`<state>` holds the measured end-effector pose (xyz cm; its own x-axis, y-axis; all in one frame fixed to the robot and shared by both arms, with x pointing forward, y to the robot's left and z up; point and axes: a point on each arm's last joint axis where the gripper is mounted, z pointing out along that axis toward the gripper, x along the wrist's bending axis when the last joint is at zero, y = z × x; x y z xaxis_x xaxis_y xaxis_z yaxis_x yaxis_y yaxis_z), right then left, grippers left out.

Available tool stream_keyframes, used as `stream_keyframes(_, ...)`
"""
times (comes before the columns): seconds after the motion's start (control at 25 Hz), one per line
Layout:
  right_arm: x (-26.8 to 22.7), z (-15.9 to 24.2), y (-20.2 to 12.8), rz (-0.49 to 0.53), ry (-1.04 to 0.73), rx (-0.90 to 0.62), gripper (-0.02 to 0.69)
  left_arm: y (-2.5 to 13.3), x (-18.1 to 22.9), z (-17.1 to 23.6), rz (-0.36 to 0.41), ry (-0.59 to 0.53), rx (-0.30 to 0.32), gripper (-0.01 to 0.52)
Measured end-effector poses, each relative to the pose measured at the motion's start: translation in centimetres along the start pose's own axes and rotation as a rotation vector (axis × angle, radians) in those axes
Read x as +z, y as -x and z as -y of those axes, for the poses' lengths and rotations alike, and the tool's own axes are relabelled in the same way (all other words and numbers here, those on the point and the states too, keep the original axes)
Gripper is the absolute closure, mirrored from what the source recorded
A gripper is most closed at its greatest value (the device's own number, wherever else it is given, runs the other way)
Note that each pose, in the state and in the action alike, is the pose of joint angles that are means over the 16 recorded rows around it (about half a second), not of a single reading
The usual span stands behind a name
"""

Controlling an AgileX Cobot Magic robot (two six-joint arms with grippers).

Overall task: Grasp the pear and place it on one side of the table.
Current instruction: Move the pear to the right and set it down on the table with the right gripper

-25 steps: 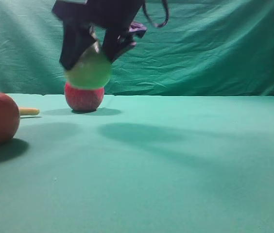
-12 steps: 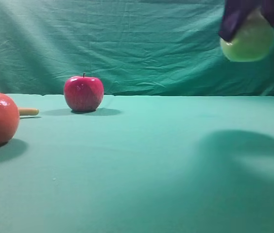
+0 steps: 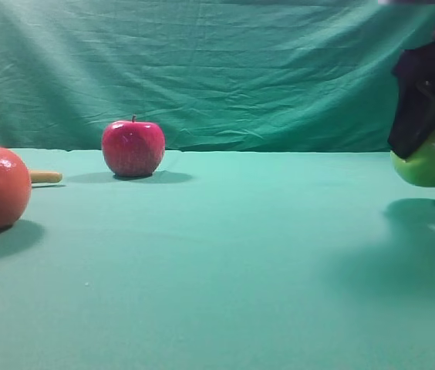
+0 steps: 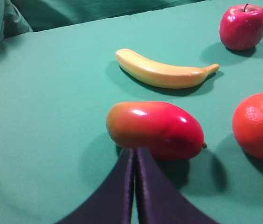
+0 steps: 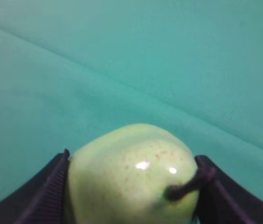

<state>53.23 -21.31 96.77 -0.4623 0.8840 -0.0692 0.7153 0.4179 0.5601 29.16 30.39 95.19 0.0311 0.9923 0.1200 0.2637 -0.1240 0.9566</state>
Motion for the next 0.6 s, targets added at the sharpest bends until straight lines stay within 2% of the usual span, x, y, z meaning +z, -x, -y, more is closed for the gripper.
stream_keyframes(0.2, 1.2, 0.8, 0.0, 0.012, -0.007, -0.003, 0.176, 0.0, 0.0, 0.0, 0.0, 0.0, 0.0, 0.514)
stream_keyframes(0.6, 1.1, 0.9, 0.0, 0.006, -0.017, 0.002, 0.073, 0.0, 0.0, 0.0, 0.0, 0.0, 0.0, 0.514)
